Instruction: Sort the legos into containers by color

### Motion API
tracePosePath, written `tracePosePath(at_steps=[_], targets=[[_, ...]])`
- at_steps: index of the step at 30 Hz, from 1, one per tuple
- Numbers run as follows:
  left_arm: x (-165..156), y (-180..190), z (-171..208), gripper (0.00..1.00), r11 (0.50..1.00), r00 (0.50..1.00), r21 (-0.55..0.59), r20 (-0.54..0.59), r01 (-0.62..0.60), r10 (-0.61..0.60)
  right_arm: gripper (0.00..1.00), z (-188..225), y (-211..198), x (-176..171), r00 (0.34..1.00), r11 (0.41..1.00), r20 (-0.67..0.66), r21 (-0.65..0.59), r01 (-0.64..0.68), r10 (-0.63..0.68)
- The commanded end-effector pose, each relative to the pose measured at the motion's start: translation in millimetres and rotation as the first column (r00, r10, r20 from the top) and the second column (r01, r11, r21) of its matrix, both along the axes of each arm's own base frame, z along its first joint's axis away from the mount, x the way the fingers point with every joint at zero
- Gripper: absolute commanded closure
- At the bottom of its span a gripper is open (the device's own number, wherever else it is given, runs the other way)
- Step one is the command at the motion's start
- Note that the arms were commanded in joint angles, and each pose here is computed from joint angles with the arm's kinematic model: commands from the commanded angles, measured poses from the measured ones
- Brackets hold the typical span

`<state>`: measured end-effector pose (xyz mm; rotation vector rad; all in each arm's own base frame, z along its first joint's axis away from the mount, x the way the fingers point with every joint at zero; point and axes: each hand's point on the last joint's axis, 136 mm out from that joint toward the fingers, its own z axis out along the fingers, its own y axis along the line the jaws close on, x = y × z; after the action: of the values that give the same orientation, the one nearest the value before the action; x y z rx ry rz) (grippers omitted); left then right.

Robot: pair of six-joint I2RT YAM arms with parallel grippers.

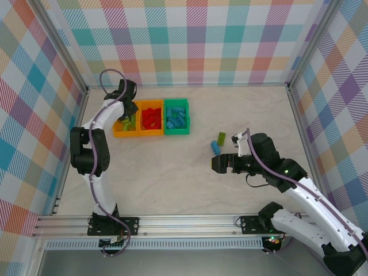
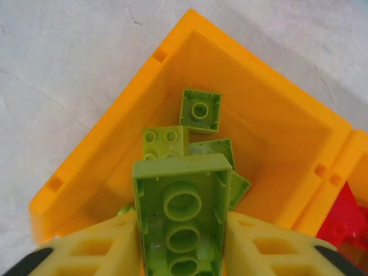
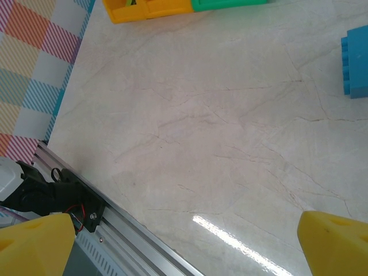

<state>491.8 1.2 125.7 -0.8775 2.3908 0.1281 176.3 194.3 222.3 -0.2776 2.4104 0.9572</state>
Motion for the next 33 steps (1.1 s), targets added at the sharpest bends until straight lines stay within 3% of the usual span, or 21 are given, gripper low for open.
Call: tracePosePath(at_steps=[1,5,8,11,13,16,20,21,25,27,30,33], targets=[[10.3,-6.4,22.4,0.42,0.998,0.998,-0.040,0.052,0.049,-0.047,0.00,1.5,-0.7,1.4,1.000,1.000,0.003,0.007,0.015,-0.015],[2.5,-16.9,50.3,0.36,0.991,0.989,-0.097,0.128,0.088,-0.075,0.00,-3.0,-5.4,13.0,0.998,0.998,0.025,-0.025,0.066,-0.065],[-17.0,-40.4,85.2,0.36,0.972,0.966,-0.147,0.209,0.185,-0.153,0.00,-12.3,-15.4,28.9,0.988,0.984,0.038,-0.093,0.150,-0.147],[-48.5,-91.9,135.1,0.36,0.893,0.862,-0.135,0.357,0.429,-0.360,0.00,-29.1,-32.3,49.0,0.969,0.946,0.064,-0.208,0.248,-0.240],[-80.1,-130.7,165.1,0.37,0.787,0.728,-0.063,0.431,0.613,-0.533,0.00,-38.1,-37.6,63.5,0.962,0.924,0.075,-0.265,0.274,-0.263],[-129.7,-167.8,189.1,0.36,0.613,0.530,0.042,0.457,0.789,-0.714,0.00,-51.1,-37.0,85.0,0.964,0.912,0.081,-0.313,0.266,-0.253],[-190.3,-195.4,199.6,0.34,0.363,0.265,0.141,0.454,0.921,-0.851,0.00,-69.7,-28.6,115.9,0.971,0.915,0.084,-0.326,0.240,-0.224],[-205.6,-200.8,196.1,0.31,0.280,0.182,0.177,0.429,0.943,-0.885,0.00,-76.7,-25.9,124.3,0.973,0.915,0.078,-0.330,0.230,-0.216],[-269.6,-218.9,159.3,0.19,-0.152,-0.252,0.348,0.264,0.925,-0.931,0.12,-104.9,-18.6,152.3,0.978,0.908,0.067,-0.365,0.206,-0.195],[-284.8,-221.5,142.1,0.14,-0.251,-0.358,0.404,0.214,0.880,-0.909,0.19,-122.4,-14.7,162.1,0.982,0.903,0.045,-0.387,0.188,-0.185],[-298.7,-223.3,120.2,0.06,-0.351,-0.459,0.433,0.173,0.830,-0.872,0.31,-147.0,-4.6,169.2,0.986,0.905,-0.015,-0.398,0.149,-0.169],[-304.9,-221.4,109.1,0.00,-0.403,-0.495,0.414,0.140,0.816,-0.858,0.43,-167.4,2.1,169.9,0.984,0.911,-0.072,-0.394,0.124,-0.165]])
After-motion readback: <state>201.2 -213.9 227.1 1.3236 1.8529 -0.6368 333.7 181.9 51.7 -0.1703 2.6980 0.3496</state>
